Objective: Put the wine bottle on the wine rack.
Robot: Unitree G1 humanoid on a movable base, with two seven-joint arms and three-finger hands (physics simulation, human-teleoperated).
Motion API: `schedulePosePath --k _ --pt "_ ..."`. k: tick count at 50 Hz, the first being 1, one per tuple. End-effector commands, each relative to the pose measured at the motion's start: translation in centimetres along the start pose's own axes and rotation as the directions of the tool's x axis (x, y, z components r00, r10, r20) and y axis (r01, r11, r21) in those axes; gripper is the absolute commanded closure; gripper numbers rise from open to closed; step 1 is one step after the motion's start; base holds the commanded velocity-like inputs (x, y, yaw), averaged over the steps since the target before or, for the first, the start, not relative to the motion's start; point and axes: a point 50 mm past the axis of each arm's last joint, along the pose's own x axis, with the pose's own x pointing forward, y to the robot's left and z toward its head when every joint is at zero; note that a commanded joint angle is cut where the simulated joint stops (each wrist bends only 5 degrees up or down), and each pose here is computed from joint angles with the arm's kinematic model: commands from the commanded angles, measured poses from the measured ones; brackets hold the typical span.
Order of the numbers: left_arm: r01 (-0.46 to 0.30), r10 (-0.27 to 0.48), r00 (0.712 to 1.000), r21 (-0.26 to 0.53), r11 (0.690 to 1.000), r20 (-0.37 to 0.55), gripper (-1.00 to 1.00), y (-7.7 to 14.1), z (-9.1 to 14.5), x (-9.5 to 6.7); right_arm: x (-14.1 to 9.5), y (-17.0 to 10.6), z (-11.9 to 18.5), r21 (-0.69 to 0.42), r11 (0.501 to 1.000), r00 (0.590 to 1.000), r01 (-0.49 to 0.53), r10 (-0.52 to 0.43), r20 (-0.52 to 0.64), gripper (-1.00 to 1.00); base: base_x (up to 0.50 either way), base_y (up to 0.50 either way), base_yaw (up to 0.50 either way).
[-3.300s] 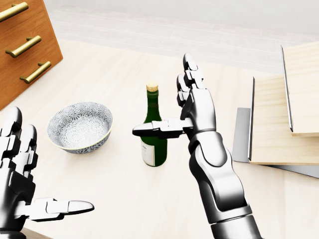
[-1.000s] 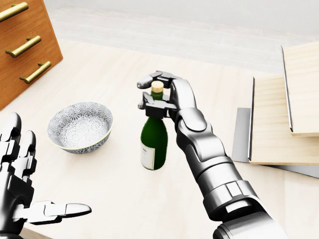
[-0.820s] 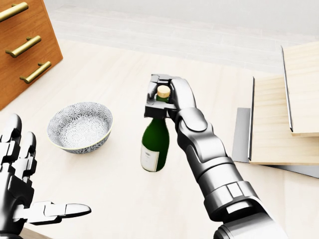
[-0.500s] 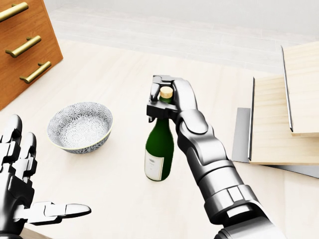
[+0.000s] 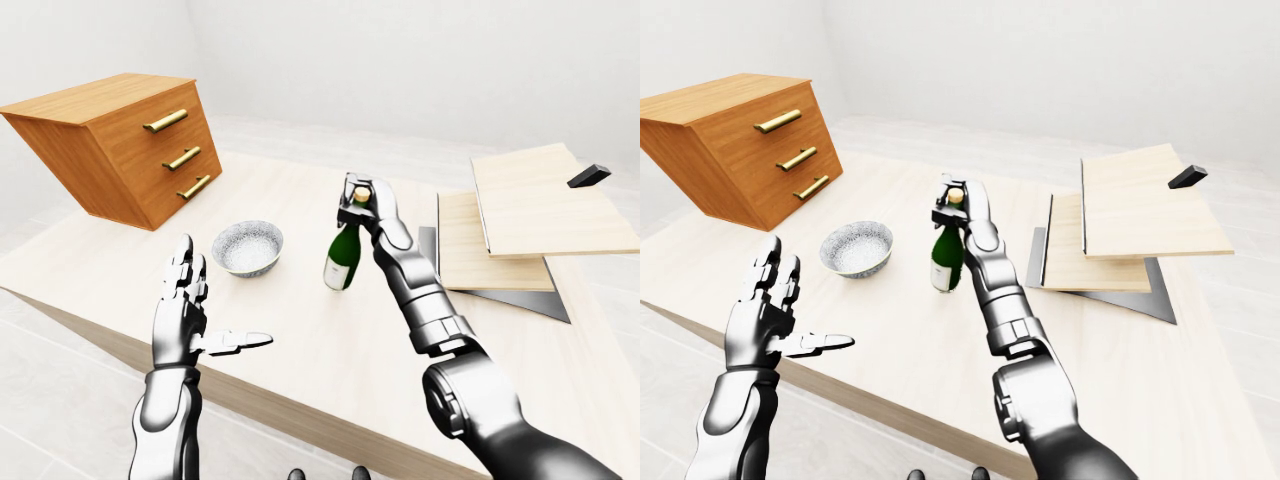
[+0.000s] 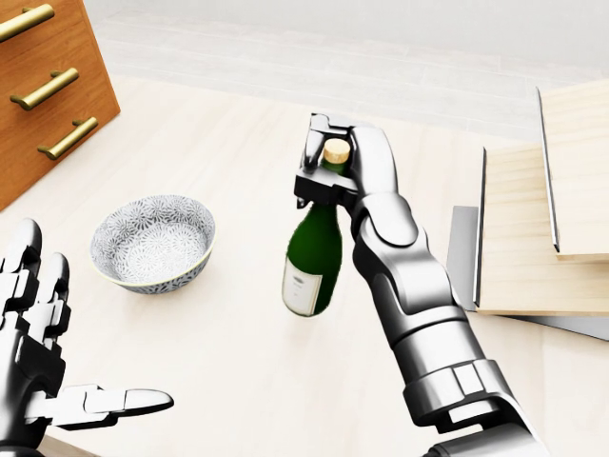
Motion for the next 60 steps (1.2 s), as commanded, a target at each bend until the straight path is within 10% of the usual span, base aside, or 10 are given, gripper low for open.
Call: schedulePosePath --k 1,29,43,60 --pt "-0.002 0.002 1.000 -0.002 1.000 0.001 -1.00 0.1 0.0 0.0 -0.3 -0.9 4.2 0.044 0.999 0.985 0.032 -0.039 0.167 1.00 0.00 0.00 0.00" --pt "-0.002 0.001 1.000 -0.010 1.000 -0.020 -1.00 0.0 -0.5 0.0 -1.9 -1.8 7.9 0.121 0.991 0.938 0.064 -0.101 0.330 1.00 0.00 0.00 0.00" --pt "-0.006 0.005 0.999 -0.007 1.000 -0.046 -1.00 -0.3 -1.3 1.0 -3.4 -8.0 15.6 0.187 0.982 0.837 0.012 -0.112 0.536 1.00 0.00 0.00 0.00" --pt "-0.016 0.015 0.997 -0.003 1.000 -0.081 -1.00 -0.1 -2.2 1.0 -2.2 -11.8 18.8 0.157 0.987 0.856 -0.017 -0.066 0.512 1.00 0.00 0.00 0.00"
